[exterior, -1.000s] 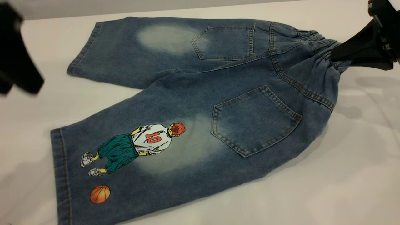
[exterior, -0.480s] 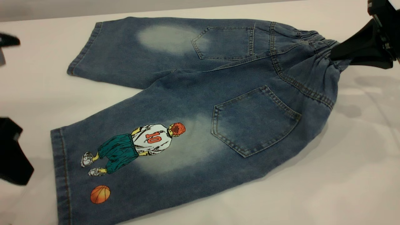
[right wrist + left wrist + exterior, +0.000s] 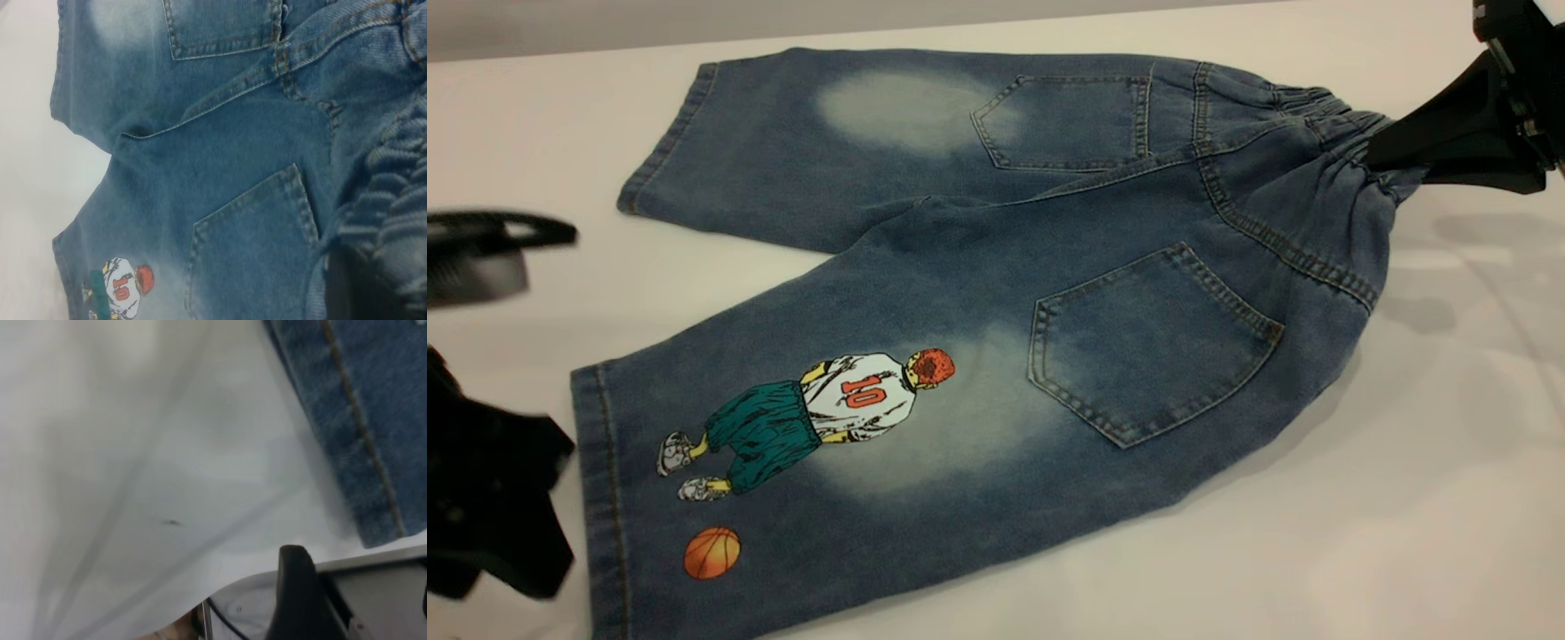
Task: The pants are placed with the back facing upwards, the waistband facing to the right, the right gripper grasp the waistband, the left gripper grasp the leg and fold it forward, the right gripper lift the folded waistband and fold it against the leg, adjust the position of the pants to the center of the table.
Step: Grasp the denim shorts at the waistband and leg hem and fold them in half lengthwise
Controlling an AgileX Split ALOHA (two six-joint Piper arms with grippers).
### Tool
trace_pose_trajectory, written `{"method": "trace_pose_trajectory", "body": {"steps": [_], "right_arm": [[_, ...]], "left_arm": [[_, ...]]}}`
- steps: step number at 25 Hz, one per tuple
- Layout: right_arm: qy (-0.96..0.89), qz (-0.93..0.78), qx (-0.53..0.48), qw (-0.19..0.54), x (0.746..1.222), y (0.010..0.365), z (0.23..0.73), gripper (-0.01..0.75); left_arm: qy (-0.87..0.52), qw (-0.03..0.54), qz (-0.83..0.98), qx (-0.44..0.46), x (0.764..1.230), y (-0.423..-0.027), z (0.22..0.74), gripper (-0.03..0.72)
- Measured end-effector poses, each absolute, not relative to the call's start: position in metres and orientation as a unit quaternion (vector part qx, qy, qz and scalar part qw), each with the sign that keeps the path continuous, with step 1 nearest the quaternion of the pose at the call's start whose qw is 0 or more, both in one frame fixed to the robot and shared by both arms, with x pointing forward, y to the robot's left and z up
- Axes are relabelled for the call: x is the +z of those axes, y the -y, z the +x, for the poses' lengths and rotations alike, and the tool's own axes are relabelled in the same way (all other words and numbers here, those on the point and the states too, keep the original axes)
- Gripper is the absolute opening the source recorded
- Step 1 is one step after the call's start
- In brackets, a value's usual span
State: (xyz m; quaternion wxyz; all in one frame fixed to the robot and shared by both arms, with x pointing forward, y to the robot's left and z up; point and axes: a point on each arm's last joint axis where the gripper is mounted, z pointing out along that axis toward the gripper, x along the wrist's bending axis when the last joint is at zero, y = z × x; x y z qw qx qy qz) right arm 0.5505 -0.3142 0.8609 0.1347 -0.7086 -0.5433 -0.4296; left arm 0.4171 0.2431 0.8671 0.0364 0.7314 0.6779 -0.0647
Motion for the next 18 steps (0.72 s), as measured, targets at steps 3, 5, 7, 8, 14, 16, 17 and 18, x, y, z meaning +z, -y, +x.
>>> {"method": "trace_pose_trajectory", "body": {"steps": [3,5,7,8,14,16,17,18], "right_arm": [[0.548,-0.707,-0.426,0.137,0.861,0.314,0.55,0.035],[0.549,-0.706,-0.426,0.137,0.86,0.314,0.549,0.035],[0.549,-0.706,-0.426,0.137,0.86,0.314,0.549,0.035],[0.549,-0.706,-0.426,0.137,0.86,0.314,0.549,0.035],[0.548,-0.707,-0.426,0.137,0.86,0.314,0.549,0.035],[0.549,-0.706,-0.426,0.137,0.86,0.314,0.549,0.035],[0.549,-0.706,-0.426,0.137,0.86,0.314,0.549,0.035],[0.549,-0.706,-0.426,0.137,0.86,0.314,0.549,0.035]], "left_arm": [[-0.674,0.026,0.734,-0.085,0.853,-0.241,0.417,0.399],[-0.669,0.025,0.737,-0.095,0.846,-0.24,0.417,0.399],[-0.664,0.027,0.74,-0.103,0.84,-0.238,0.417,0.399],[-0.663,0.028,0.741,-0.107,0.838,-0.237,0.417,0.399],[-0.628,0.047,0.767,-0.122,0.831,-0.225,0.426,0.399],[-0.61,0.049,0.782,-0.121,0.83,-0.218,0.429,0.399],[-0.603,0.047,0.787,-0.122,0.829,-0.214,0.429,0.399],[-0.596,0.045,0.792,-0.123,0.827,-0.21,0.429,0.399]]}}
